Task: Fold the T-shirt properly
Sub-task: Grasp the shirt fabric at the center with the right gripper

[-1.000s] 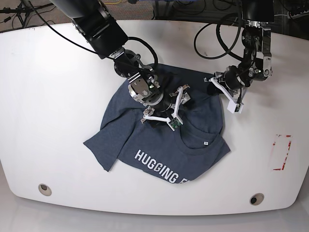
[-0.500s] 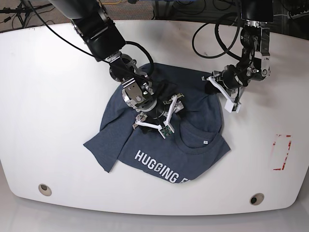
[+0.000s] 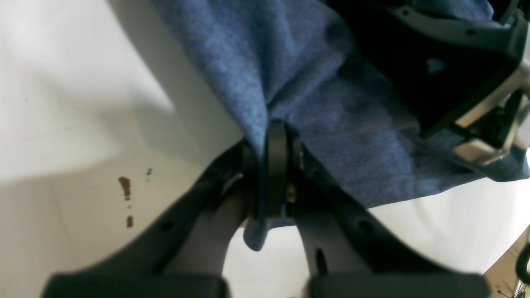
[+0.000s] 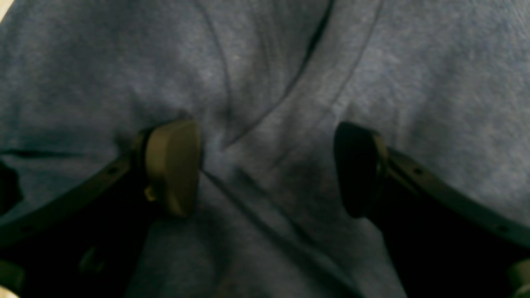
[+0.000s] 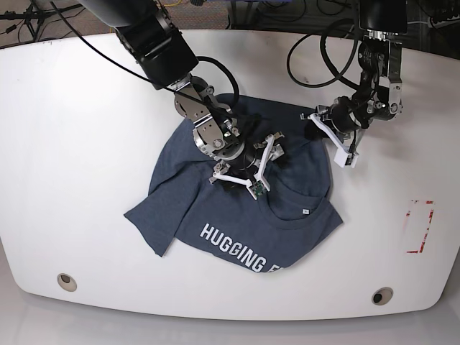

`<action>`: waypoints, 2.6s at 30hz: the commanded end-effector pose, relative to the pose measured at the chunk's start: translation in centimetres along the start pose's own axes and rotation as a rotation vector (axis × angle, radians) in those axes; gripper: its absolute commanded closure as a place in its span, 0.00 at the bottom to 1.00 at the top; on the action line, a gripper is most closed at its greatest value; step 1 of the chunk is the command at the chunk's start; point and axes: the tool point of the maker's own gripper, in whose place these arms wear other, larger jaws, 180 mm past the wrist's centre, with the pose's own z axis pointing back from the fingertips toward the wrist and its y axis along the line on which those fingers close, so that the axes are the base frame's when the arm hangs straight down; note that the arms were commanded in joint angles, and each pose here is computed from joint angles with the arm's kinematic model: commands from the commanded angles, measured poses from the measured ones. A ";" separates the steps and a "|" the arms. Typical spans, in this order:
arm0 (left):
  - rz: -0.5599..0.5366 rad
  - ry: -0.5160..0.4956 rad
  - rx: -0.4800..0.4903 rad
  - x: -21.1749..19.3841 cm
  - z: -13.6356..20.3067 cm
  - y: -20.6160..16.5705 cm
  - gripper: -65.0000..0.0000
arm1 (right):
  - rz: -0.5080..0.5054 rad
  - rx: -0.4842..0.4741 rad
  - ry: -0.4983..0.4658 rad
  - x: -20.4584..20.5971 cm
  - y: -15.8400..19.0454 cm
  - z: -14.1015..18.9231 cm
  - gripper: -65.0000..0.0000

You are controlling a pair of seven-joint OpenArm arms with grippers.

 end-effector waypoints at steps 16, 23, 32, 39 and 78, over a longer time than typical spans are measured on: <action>-0.015 -0.035 -0.008 1.3 0.4 -0.2 1.00 | 0.011 -0.031 -0.070 2.4 -1.6 0.1 0.51; -0.015 -0.035 -0.008 1.3 0.4 -0.2 1.00 | 0.012 -0.029 -0.079 2.7 -1.5 0.2 0.87; -0.017 -0.035 -0.006 1.3 0.4 -0.2 1.00 | 0.012 -0.014 -0.109 3.8 -0.5 1.1 0.96; -0.029 -0.029 0.013 1.3 0.7 0.7 1.00 | 0.010 -0.005 -0.147 4.8 0.1 1.9 0.99; -0.018 0.018 0.070 0.4 0.9 3.6 1.00 | 0.084 -0.038 -0.154 6.3 -1.9 5.3 0.99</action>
